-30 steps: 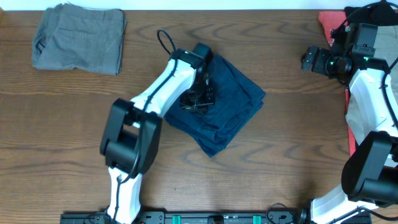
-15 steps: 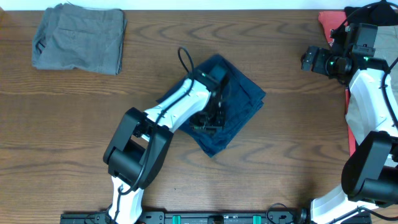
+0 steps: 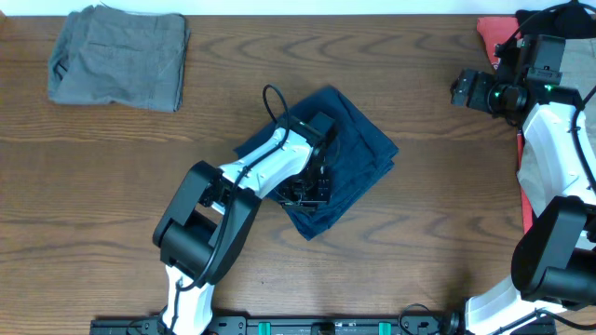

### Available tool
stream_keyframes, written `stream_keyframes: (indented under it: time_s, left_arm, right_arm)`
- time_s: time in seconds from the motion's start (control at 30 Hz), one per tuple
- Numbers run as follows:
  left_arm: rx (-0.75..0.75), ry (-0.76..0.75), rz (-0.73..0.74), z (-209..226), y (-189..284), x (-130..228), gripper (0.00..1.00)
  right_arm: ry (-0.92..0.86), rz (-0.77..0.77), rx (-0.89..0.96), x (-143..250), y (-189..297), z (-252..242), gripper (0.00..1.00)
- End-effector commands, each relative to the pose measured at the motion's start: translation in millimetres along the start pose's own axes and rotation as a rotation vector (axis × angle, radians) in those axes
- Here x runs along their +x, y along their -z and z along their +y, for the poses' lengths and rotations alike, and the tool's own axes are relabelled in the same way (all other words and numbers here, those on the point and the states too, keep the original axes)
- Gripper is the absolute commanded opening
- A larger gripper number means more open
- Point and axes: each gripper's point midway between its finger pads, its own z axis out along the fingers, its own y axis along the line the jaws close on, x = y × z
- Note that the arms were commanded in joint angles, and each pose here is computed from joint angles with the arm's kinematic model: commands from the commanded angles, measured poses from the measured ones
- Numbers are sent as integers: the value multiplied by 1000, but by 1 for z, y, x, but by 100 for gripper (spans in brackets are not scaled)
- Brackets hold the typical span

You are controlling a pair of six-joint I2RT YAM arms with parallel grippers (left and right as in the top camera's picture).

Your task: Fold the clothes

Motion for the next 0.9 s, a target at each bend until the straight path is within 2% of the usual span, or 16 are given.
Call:
stream_keyframes:
  time_s: [0.0,0.1,0.2,0.37,0.6,0.87]
  left_arm:
    - [78,-39,-96,-22,37,-1,6]
    - [136,-87,-209,-37,64,-8,6]
    - [186,-138,-361,-53,87,-31,6]
    - [243,-185,-501,-72,97,-65,6]
    - [276,-120,-504,-80,64,-96,6]
    - [426,-218,-447,-120,22,-107,6]
  right_arm:
    - [-7,-38,0,-12,12,0,99]
    - [-7,-38,0,-12,12,0,99]
    - [-6,-38,0,-12,12,0,99]
    - [-7,-38,0,-12,12,0,99]
    - [-7,-38,0,-12,12,0,99]
    - [-7,-38,0,-12,12,0,99]
